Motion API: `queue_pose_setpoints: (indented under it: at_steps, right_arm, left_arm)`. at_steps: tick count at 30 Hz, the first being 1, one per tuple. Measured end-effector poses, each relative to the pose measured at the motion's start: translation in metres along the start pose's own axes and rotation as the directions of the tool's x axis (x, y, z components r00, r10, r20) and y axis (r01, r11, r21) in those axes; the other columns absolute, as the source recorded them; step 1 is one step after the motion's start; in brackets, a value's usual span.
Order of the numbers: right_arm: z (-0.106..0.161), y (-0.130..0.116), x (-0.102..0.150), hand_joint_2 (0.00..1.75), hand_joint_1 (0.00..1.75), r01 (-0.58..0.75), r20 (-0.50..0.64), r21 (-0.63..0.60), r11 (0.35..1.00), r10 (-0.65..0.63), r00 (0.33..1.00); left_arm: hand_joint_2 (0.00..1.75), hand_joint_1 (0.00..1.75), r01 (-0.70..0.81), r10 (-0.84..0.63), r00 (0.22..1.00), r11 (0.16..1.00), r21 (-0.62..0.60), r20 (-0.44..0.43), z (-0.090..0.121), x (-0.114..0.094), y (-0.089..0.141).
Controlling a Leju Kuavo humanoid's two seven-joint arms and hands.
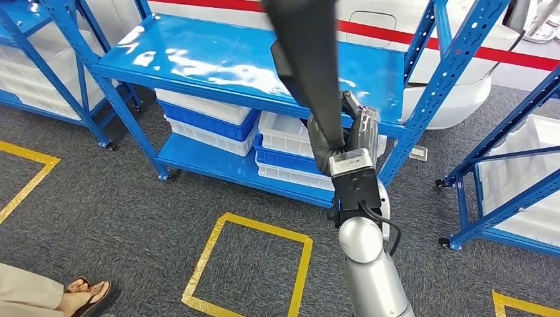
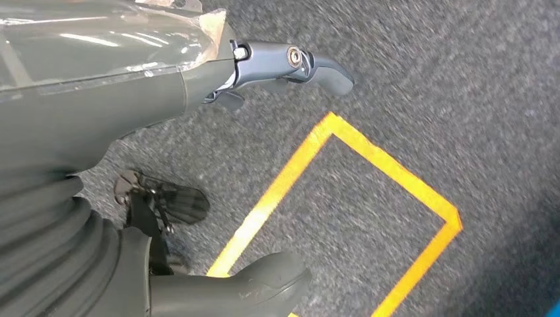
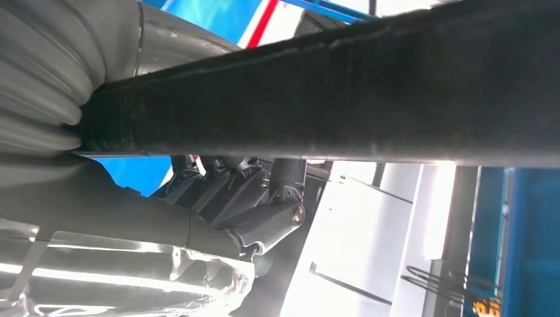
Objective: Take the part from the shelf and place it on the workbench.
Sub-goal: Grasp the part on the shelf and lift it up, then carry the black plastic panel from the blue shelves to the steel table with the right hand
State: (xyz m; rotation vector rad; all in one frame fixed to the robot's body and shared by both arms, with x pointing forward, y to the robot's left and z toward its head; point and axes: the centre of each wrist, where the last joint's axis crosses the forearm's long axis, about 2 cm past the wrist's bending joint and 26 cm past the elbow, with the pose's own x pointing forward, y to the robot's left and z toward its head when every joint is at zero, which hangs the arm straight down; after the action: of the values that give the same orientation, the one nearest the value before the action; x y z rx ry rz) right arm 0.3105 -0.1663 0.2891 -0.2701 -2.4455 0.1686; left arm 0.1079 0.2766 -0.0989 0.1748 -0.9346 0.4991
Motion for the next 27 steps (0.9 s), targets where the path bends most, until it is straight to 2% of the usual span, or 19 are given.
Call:
queue_pose_setpoints:
  at_steps: [10,22,27]
  right_arm:
    - [0.016,-0.013,0.001,1.75,1.75,-0.018,-0.022,-0.043,0.999,0.017,1.0]
    - [0.02,-0.017,0.004,1.75,1.75,-0.02,-0.025,-0.056,0.998,0.019,1.0]
    - [0.038,-0.02,0.004,1.75,1.75,-0.048,-0.043,-0.077,0.996,0.045,0.998]
  left_arm:
    - [1.75,0.0,0.024,-0.025,1.0,1.0,-0.015,-0.018,-0.001,0.001,0.0]
    - [1.75,0.0,0.022,-0.022,1.0,1.0,-0.021,-0.009,-0.005,0.006,-0.004]
    - [1.75,0.0,0.044,-0.044,0.999,0.999,-0.026,-0.024,-0.004,0.005,-0.003]
